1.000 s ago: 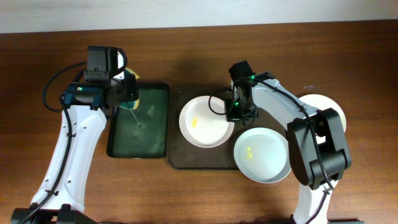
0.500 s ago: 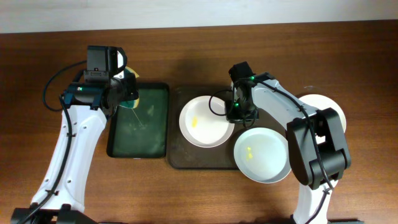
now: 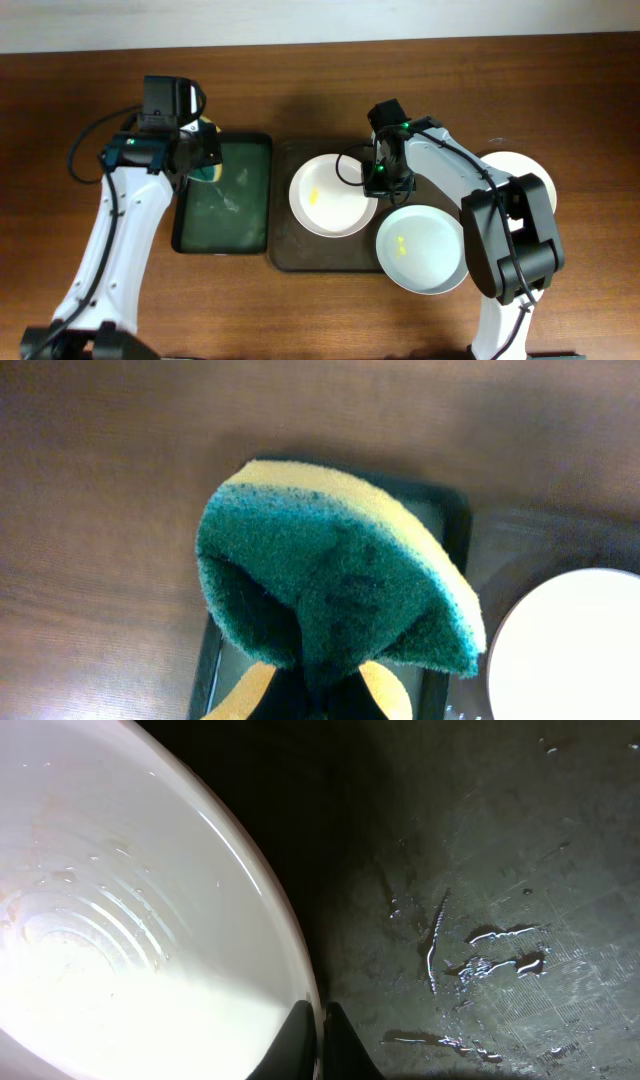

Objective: Clean dirty plates on tray and stack at the side
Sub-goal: 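Lift the sponge with the left gripper and move it to the held plate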

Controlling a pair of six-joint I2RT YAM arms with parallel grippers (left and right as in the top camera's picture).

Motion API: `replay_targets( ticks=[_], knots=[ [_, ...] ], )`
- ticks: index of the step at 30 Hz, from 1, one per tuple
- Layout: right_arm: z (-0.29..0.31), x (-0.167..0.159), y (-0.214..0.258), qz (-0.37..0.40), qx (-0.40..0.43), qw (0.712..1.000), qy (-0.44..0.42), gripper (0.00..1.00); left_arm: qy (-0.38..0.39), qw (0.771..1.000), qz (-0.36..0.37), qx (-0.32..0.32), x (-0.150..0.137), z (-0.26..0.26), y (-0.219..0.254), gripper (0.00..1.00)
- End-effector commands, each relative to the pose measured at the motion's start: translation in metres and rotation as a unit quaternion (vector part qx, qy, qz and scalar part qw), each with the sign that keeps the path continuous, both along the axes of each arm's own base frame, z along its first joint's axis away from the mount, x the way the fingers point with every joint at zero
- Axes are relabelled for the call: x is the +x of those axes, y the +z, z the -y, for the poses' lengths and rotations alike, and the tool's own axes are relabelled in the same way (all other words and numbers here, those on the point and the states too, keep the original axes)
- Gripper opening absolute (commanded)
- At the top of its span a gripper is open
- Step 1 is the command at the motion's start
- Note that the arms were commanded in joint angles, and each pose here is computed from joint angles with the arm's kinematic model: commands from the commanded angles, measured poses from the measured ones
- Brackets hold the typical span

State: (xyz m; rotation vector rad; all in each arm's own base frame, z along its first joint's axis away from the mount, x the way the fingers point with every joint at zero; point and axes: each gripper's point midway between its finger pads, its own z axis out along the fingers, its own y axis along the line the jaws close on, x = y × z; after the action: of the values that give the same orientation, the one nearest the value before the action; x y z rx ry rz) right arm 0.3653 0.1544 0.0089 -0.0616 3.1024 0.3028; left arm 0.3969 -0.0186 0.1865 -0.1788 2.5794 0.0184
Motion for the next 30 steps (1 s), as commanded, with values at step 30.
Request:
replay_targets(
  ticks=[30],
  knots=[
    [0.003, -0.003, -0.008, -0.009, -0.006, 1.000, -0.003, 0.04, -0.095, 0.970, -0.215, -0.060, 0.005, 0.180, -0.121, 0.00]
  ],
)
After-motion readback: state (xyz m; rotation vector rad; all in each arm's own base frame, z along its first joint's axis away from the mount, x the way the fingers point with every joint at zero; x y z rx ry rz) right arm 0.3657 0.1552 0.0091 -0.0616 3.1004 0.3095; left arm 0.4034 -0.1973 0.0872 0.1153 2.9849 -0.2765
